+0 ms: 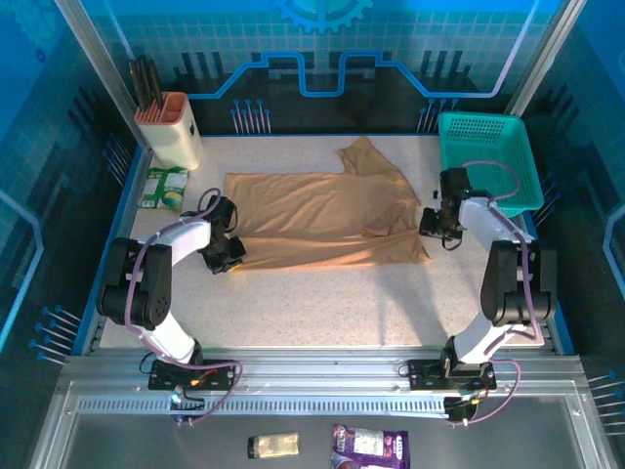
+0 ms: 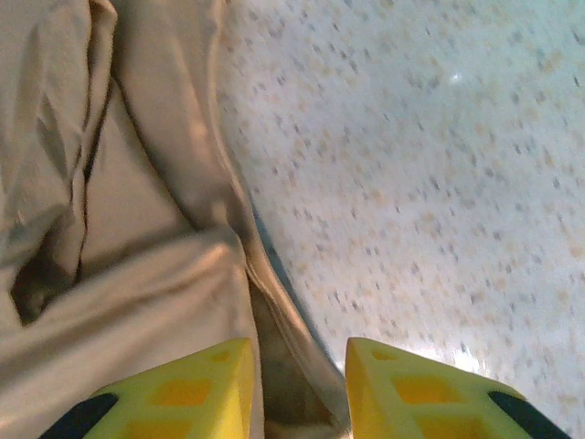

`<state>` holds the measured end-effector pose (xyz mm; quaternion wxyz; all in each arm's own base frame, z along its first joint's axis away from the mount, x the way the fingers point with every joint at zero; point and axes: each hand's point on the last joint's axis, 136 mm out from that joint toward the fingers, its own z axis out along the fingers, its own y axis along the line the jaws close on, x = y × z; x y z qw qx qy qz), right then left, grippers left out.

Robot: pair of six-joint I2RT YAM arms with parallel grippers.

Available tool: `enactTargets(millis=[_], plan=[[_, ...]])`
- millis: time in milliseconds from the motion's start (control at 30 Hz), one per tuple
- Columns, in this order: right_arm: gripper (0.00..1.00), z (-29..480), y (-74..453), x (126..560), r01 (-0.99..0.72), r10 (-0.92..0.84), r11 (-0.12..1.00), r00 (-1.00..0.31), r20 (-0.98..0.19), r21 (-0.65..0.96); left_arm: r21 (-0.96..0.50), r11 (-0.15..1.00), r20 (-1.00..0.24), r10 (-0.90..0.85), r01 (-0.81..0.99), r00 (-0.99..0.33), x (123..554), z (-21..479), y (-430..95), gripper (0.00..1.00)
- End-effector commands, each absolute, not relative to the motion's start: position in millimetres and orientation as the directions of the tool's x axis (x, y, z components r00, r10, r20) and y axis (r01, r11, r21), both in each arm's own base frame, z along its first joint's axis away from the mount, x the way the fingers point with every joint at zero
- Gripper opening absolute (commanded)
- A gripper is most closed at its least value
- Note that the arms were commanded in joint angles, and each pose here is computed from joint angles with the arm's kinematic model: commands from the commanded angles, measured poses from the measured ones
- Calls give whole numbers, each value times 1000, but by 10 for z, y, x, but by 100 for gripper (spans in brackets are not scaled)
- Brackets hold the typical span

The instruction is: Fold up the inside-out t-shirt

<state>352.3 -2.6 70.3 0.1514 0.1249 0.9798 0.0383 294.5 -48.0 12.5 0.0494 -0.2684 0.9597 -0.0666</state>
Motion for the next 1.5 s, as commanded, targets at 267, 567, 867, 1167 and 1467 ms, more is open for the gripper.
enactTargets(millis=[267, 567, 867, 1167, 1467], plan=[[29, 390, -84, 3004, 469, 509, 838, -856, -88, 281, -90, 848, -37, -527, -522, -849, 2814, 76, -362, 10], [29, 190, -34, 3041, 563, 599, 746, -801, 10, 357, -85, 853, -38, -519, -514, -854, 2808, 79, -355, 10], [22, 125, -2, 3035, 588, 622, 714, -782, 40, 381, -79, 852, -43, -522, -518, -852, 2799, 82, -341, 11], [0, 194, -128, 2823, 653, 680, 667, -730, 65, 360, -68, 839, -39, -543, -540, -839, 2729, 45, -265, 10], [0, 154, -193, 2367, 756, 760, 582, -637, 132, 300, -127, 791, 3, -603, -599, -797, 2573, -40, -252, 10]])
